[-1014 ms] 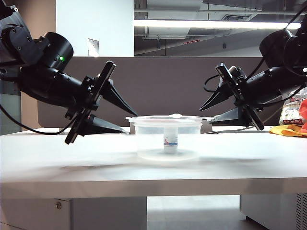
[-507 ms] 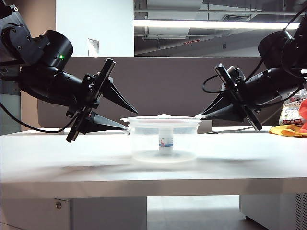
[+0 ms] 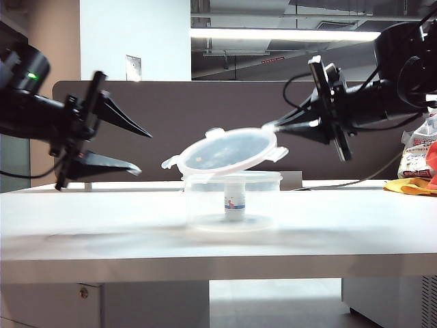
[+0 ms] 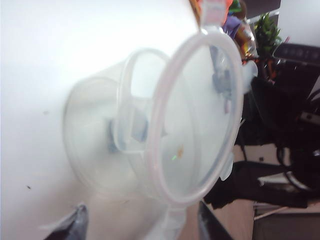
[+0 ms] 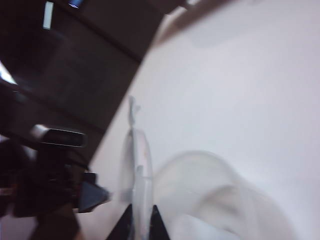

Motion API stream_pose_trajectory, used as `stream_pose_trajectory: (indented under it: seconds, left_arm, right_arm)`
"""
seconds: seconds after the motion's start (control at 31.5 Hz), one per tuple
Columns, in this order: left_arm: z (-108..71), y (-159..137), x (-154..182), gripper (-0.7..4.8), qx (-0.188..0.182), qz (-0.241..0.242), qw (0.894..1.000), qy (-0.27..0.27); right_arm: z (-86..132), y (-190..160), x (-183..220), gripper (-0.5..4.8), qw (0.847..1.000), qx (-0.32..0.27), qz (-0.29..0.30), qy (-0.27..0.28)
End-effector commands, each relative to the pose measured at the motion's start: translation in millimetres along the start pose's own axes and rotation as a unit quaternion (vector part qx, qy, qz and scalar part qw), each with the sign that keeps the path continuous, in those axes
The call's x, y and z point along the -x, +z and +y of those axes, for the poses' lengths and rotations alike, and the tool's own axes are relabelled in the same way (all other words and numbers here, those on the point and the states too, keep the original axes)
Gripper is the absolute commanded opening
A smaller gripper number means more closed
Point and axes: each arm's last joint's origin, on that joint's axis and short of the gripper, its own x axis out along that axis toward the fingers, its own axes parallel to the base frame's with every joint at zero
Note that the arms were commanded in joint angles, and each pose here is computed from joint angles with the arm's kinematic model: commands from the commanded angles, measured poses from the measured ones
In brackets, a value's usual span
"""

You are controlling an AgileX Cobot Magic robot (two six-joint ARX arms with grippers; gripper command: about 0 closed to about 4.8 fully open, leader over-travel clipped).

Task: Remove the lid of the round box, pick up the small white medicine bottle inside, and place it on the table.

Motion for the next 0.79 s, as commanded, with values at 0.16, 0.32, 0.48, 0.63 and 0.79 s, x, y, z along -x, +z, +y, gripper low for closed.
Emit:
stream_pose_trajectory:
  seconds: [0.16,0.32,0.48,0.63,0.79]
  left_arm:
    - [-4.6,13.9,25.0,2.83,-0.020,-0.035,0.999,-0.004]
    - [-4.2,14.1,25.4,2.83,-0.022,-0.036,0.999,-0.003]
    - [-4.9,13.6,25.0,2.83,-0.022,-0.031,0.999,-0.009]
    - [-6.2,12.5,24.9,2.83,-0.022,-0.013,0.999,-0.032]
    - [-7.9,12.0,24.3,2.83,-0.025,-0.008,0.999,-0.039]
  right_arm:
    - [41.8,23.5,-2.8,-0.01,0.989,-0.016,-0.015,0.143]
    - [82.5,35.3,-7.3,-0.01,0.970,-0.008,-0.008,0.242]
    - [103.3,46.7,-9.0,-0.02,0.961,0.025,-0.014,0.276]
    - [85.4,57.0,-1.6,-0.02,0.973,0.023,-0.034,0.229]
    - [57.1,71.7,19.3,-0.02,0.984,0.026,-0.064,0.161]
